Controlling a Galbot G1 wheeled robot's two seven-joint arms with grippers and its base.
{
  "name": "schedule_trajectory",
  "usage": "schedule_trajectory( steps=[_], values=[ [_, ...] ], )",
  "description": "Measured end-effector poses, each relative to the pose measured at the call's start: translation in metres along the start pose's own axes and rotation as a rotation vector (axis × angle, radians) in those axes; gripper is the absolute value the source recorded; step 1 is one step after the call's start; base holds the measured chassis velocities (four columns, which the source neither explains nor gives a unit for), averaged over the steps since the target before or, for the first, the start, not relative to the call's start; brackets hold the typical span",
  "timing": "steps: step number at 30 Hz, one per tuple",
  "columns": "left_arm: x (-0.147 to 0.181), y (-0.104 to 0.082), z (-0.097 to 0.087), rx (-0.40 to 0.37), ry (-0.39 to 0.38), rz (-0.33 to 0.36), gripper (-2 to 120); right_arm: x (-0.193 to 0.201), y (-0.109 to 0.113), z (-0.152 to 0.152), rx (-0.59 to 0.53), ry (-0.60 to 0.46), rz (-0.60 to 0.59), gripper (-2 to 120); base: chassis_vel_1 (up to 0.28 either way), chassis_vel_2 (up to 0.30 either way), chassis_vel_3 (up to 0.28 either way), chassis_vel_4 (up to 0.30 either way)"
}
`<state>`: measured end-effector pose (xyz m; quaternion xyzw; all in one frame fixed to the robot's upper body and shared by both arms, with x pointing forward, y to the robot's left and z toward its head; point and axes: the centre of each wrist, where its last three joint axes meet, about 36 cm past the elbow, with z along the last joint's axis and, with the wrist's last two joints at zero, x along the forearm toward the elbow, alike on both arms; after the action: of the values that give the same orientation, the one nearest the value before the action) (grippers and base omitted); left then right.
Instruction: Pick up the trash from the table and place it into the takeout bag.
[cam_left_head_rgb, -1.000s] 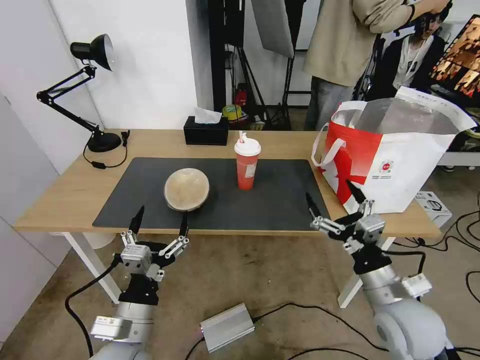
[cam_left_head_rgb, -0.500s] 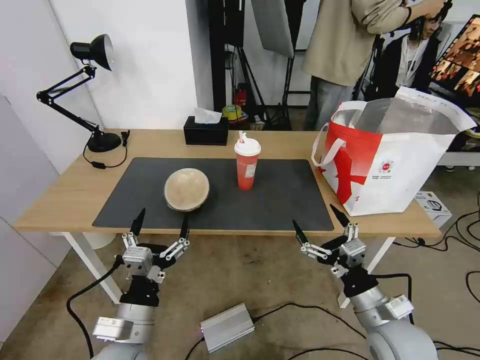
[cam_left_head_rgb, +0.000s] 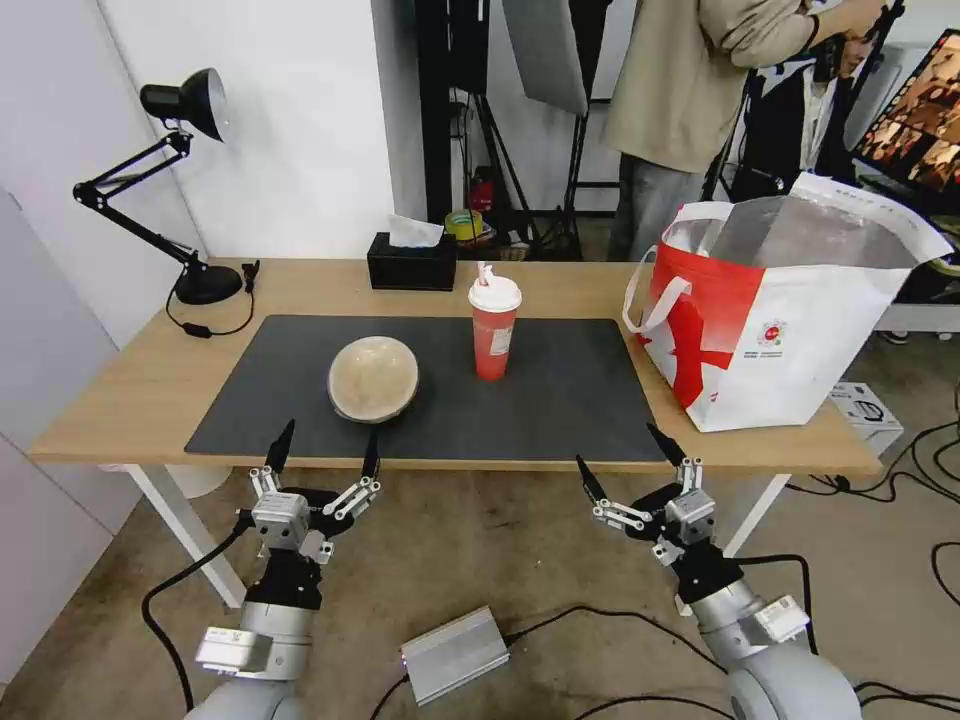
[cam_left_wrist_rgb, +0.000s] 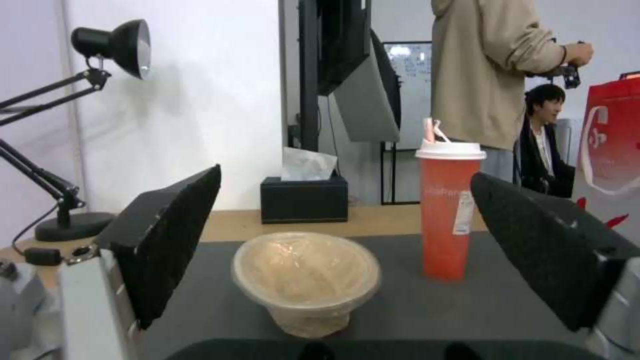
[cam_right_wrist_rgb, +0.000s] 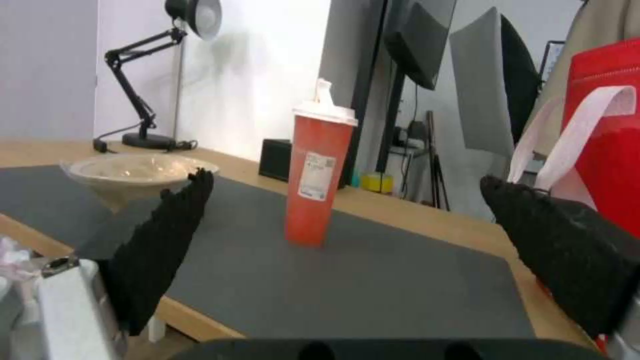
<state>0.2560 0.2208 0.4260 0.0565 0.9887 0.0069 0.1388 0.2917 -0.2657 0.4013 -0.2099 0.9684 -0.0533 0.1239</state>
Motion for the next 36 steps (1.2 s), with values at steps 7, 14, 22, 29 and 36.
schedule_trajectory(
  steps=[7,14,22,29,36],
  values=[
    [0.003,0.001,0.003,-0.001,0.003,-0.006,100,-0.007,-0.001,0.005,-0.003,-0.001,-0.007,100,0.000,0.000,0.000,0.000],
    [0.005,0.003,0.002,-0.003,0.007,-0.011,100,-0.013,-0.003,0.008,-0.004,0.001,-0.012,100,0.000,0.000,0.000,0.000],
    [0.009,0.000,-0.001,-0.003,0.003,-0.020,100,-0.022,-0.008,0.006,-0.013,-0.003,-0.017,100,0.000,0.000,0.000,0.000],
    [0.021,-0.004,-0.007,-0.022,-0.014,-0.025,100,-0.026,-0.014,-0.004,-0.018,-0.012,-0.023,100,0.000,0.000,0.000,0.000],
    [0.026,-0.007,-0.015,-0.035,-0.042,-0.026,100,-0.031,-0.017,-0.010,-0.028,-0.006,-0.050,100,0.000,0.000,0.000,0.000]
  ],
)
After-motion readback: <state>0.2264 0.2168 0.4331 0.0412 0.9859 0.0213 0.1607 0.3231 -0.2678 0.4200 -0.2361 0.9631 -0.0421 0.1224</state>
